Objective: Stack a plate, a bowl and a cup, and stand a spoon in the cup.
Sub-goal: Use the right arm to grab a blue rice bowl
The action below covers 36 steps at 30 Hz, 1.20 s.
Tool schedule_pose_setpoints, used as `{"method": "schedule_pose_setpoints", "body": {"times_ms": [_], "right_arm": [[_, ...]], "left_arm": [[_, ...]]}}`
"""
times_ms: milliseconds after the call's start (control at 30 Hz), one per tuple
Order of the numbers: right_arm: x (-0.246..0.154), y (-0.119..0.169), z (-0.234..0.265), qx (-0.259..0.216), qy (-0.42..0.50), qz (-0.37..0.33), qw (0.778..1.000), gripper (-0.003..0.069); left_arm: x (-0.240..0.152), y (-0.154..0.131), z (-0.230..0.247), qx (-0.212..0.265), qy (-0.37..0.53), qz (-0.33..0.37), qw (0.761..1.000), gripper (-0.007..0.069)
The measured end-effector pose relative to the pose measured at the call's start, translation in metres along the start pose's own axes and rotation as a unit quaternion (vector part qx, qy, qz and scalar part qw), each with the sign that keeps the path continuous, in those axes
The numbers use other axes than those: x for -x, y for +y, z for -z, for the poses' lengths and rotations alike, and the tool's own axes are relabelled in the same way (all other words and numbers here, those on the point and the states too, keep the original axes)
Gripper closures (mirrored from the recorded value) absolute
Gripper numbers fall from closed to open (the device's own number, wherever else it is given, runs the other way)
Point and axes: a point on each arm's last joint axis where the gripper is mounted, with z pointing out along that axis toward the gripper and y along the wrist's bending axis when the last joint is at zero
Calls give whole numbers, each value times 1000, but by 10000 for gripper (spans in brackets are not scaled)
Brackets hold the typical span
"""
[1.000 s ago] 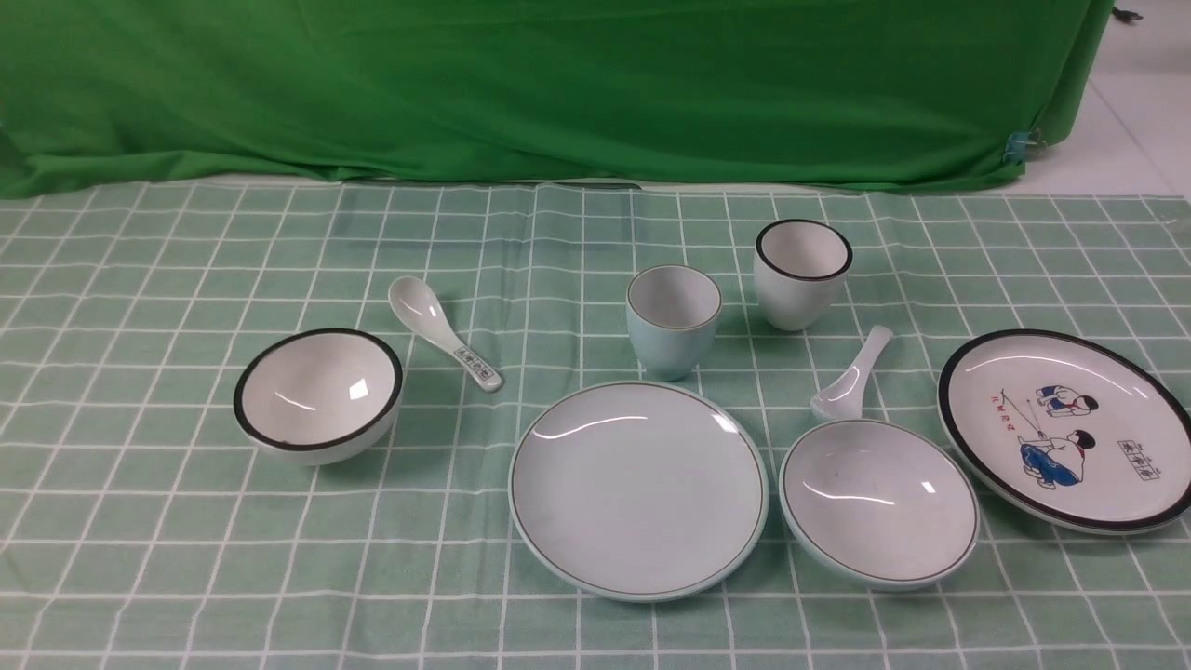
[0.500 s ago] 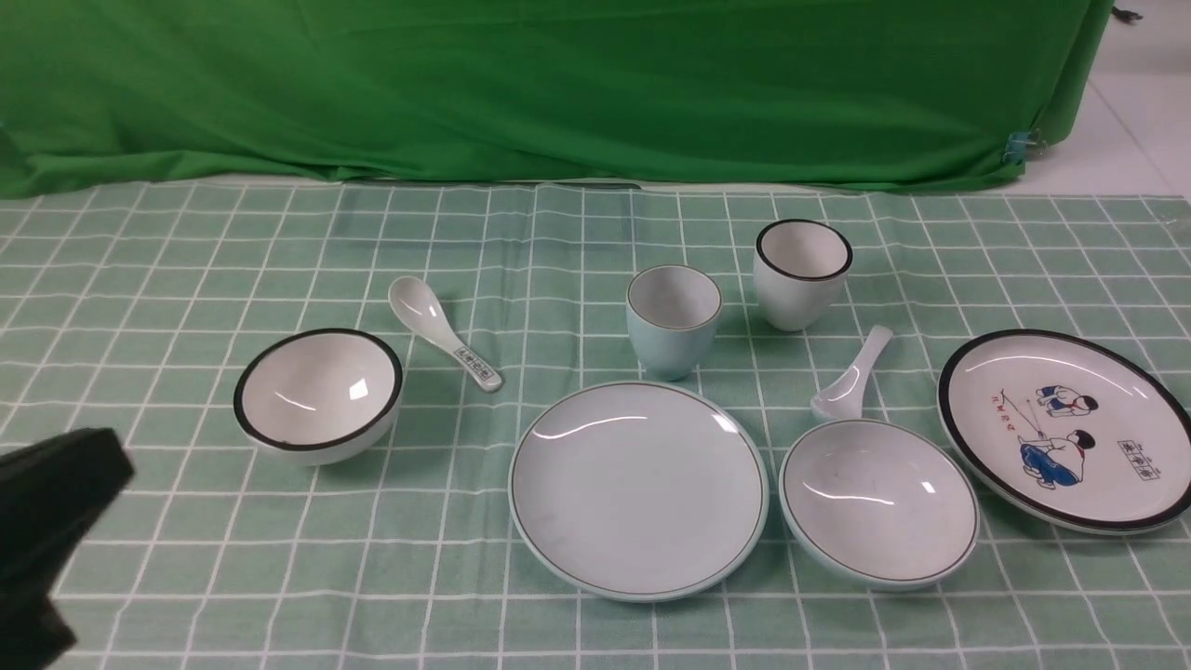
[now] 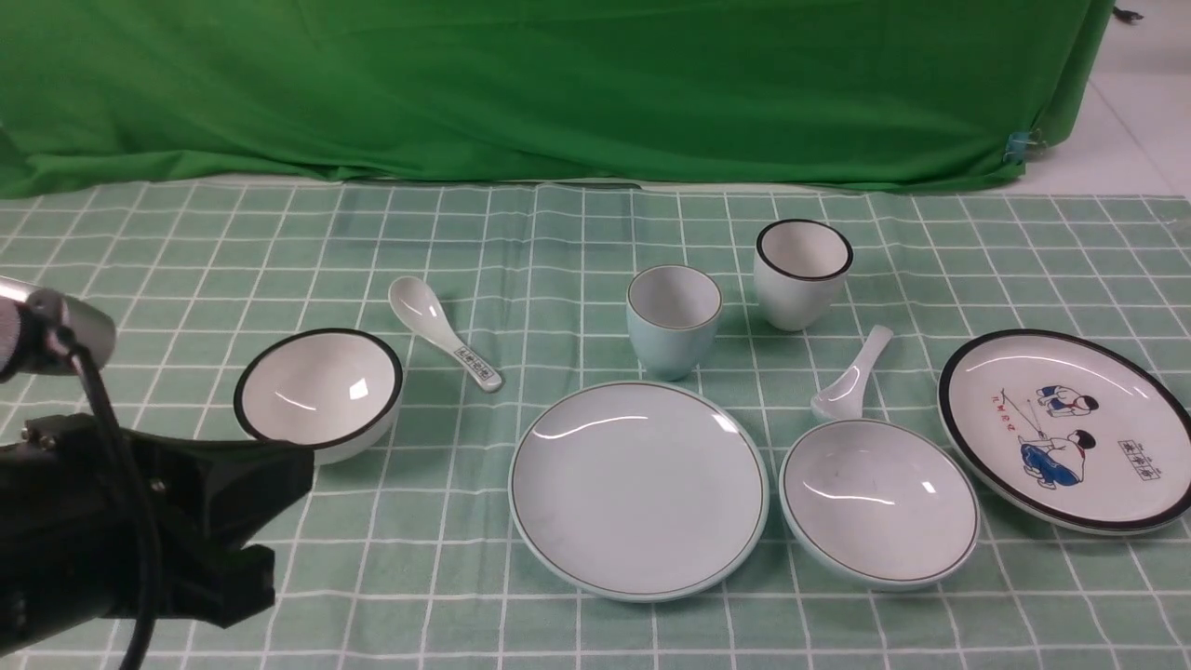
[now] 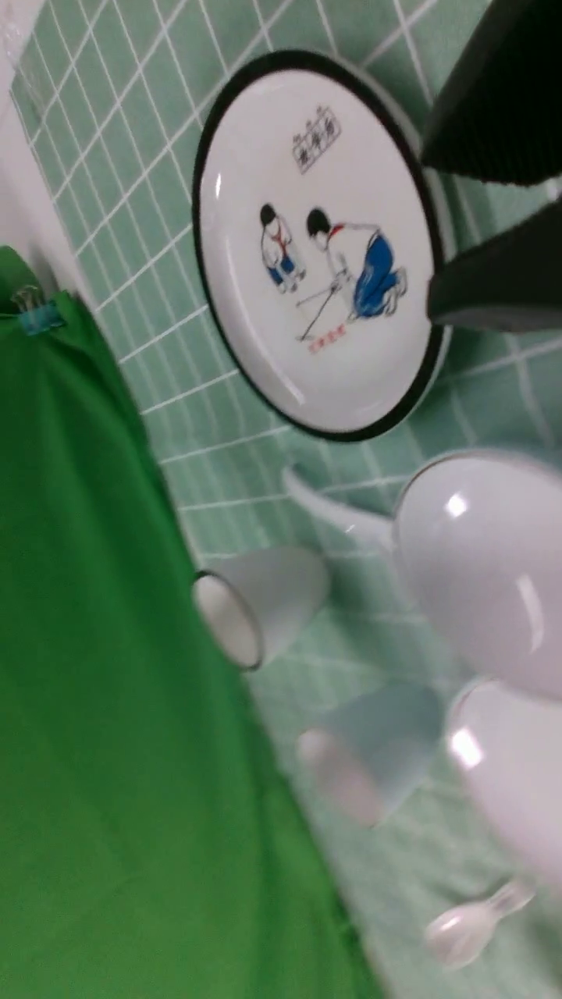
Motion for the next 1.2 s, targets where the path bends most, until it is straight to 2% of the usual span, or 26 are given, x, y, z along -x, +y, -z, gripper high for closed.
{"method": "schedule_pose_setpoints", "body": {"times_ms": [233, 333, 400, 467, 533, 667, 700, 733, 867, 967, 1200], "right_arm": [[7, 4, 1, 22, -31, -87, 996, 432], [14, 12, 2, 25, 24, -61, 998, 473], [38, 31, 4, 45, 91, 17, 995, 503], [63, 55, -4, 71, 191, 122, 971, 515], [80, 80, -24, 97, 275, 211, 933, 515], [83, 114, -66, 119, 393, 323, 853, 508], [75, 124, -86, 119, 435, 357, 818, 493], [68, 133, -102, 118, 463, 376, 794, 471], [35, 156, -150, 136, 524, 430, 723, 301], [18, 161, -171, 140, 545, 444, 698, 209], [-19, 158, -198, 139, 574, 449, 671, 187]], "left_arm": [[4, 1, 0, 8, -22, -18, 1000, 608], [4, 1, 0, 8, -22, -18, 1000, 608], [5, 1, 0, 9, -24, -18, 1000, 608], [5, 2, 0, 10, -29, -18, 999, 608], [6, 2, 0, 11, -32, -18, 999, 608], [7, 2, 2, 12, -38, -18, 999, 608], [7, 1, 5, 10, -42, -20, 999, 608], [7, -1, 9, 7, -50, -23, 998, 608], [8, -7, 32, -5, -96, -34, 995, 608], [6, -13, 47, -20, -122, -32, 992, 608], [2, -23, 69, -55, -164, -71, 982, 608]]}}
